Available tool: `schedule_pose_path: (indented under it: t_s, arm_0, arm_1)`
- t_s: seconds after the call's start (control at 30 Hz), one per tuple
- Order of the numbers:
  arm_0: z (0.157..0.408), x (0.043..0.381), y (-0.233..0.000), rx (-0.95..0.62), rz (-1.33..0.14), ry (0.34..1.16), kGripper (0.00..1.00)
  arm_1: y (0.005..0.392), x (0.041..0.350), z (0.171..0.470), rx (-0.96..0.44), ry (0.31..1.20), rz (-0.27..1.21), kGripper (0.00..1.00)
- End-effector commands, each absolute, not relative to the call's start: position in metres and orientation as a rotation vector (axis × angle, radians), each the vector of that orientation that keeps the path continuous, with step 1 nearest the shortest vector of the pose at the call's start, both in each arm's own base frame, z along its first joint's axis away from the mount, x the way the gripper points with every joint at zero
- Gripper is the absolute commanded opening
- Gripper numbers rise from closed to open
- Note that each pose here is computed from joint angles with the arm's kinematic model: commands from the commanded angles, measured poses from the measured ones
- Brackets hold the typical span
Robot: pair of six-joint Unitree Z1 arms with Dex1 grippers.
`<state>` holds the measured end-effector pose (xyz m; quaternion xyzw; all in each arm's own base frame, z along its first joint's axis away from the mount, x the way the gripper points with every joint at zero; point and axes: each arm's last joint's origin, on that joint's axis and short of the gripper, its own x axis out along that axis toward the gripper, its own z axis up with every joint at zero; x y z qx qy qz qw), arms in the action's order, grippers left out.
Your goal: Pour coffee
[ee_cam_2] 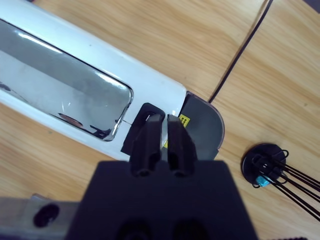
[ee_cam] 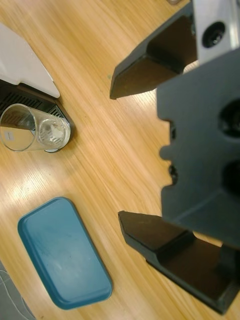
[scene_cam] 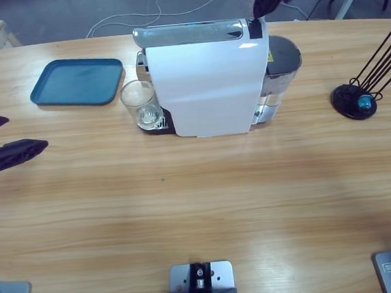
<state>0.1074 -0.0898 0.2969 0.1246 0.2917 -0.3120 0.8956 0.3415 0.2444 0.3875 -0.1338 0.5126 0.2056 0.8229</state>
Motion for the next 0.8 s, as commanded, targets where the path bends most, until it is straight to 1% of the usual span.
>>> schedule_pose_path:
  t_s: [0.03,0.07,0.1,0.2,0.4,0.53,0.77,0.8]
  arm_0:
    - [0.285,0.108,-0.09,0.267,-0.626,0.643,0.981]
    - [0.286,0.109,-0.09,0.268,-0.623,0.641,0.982]
    - [0.285,0.109,-0.09,0.269,-0.621,0.642,0.982]
    - [0.285,0.109,-0.09,0.269,-0.619,0.645,0.982]
    - [0.284,0.11,-0.091,0.271,-0.619,0.648,0.982]
    - [0.284,0.111,-0.091,0.272,-0.619,0.65,0.982]
    - [0.284,0.11,-0.091,0.272,-0.619,0.651,0.982]
    - [0.284,0.11,-0.091,0.272,-0.619,0.651,0.982]
  arm_1:
    - [0.236,0.321,0.452,-0.264,0.989,0.453,0.844]
    - [0.235,0.318,0.451,-0.262,1.014,0.468,0.994]
    - [0.235,0.317,0.45,-0.259,1.029,0.481,1.0]
    - [0.237,0.31,0.444,-0.25,1.078,0.516,1.0]
    - [0.248,0.302,0.436,-0.268,1.107,0.524,1.0]
    - [0.246,0.298,0.433,-0.273,1.118,0.508,1.0]
    - [0.244,0.297,0.432,-0.276,1.11,0.489,1.0]
    - [0.244,0.298,0.433,-0.274,1.1,0.479,0.89]
